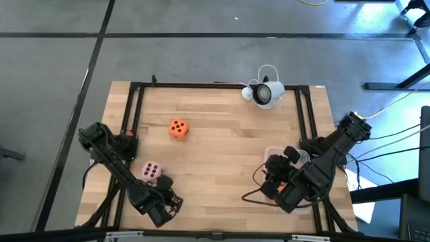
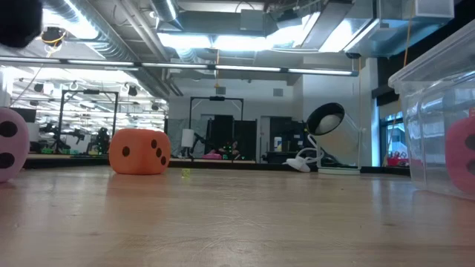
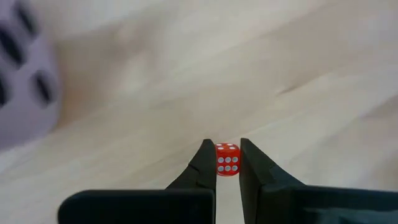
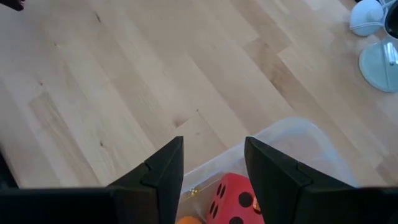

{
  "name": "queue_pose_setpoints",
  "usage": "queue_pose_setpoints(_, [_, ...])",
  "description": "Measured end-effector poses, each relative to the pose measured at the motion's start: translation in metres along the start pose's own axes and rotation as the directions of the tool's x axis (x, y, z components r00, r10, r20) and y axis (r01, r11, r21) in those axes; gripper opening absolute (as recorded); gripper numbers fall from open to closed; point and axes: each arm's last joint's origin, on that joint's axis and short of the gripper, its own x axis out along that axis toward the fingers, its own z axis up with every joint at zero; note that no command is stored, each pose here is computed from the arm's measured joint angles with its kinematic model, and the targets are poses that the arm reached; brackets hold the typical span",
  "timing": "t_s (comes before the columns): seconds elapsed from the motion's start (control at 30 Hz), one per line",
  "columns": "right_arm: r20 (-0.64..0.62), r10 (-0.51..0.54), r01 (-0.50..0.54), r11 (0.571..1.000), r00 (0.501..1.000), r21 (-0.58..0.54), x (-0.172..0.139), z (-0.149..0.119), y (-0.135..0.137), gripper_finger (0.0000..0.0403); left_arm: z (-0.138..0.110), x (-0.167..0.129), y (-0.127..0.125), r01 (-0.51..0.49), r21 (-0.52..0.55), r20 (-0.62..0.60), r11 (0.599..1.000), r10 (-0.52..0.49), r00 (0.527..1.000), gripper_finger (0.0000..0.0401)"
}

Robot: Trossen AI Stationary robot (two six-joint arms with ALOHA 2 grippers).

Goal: Pick & Place Dice
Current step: Put the small red die into the transparent bin

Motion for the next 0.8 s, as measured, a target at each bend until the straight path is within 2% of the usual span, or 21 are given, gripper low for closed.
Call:
queue_pose_setpoints(0.17, [0.033,0.001,0.0,1.0,0.999,-0.015,-0.002,-0.002,0.001,0.0168,0.01,-0.017,-0.013,0.162,0.017,0.134,0.987,-0.163,0.977,0.001])
queue_pose_setpoints(0.3, [0.089,0.001,0.002,0.999,0.996,-0.037,-0.005,-0.005,0.001,0.0168,0.024,-0.033,-0.022,0.269,0.046,0.225,0.962,-0.272,0.936,0.001])
queue_pose_setpoints(0.47, [0.113,0.023,-0.011,0.994,0.993,-0.107,-0.011,-0.004,0.003,0.0168,0.049,-0.051,-0.037,0.375,0.13,0.292,0.918,-0.396,0.87,0.001])
queue_pose_setpoints(0.6, [0.196,0.063,-0.038,0.99,0.979,-0.132,-0.024,0.006,0.005,0.0168,0.074,-0.068,-0.051,0.448,0.234,0.321,0.863,-0.503,0.802,0.001])
queue_pose_setpoints(0.8, [0.378,0.094,-0.038,0.987,0.921,-0.155,-0.052,0.028,0.002,0.0168,0.112,-0.096,-0.067,0.544,0.394,0.332,0.741,-0.666,0.668,0.001])
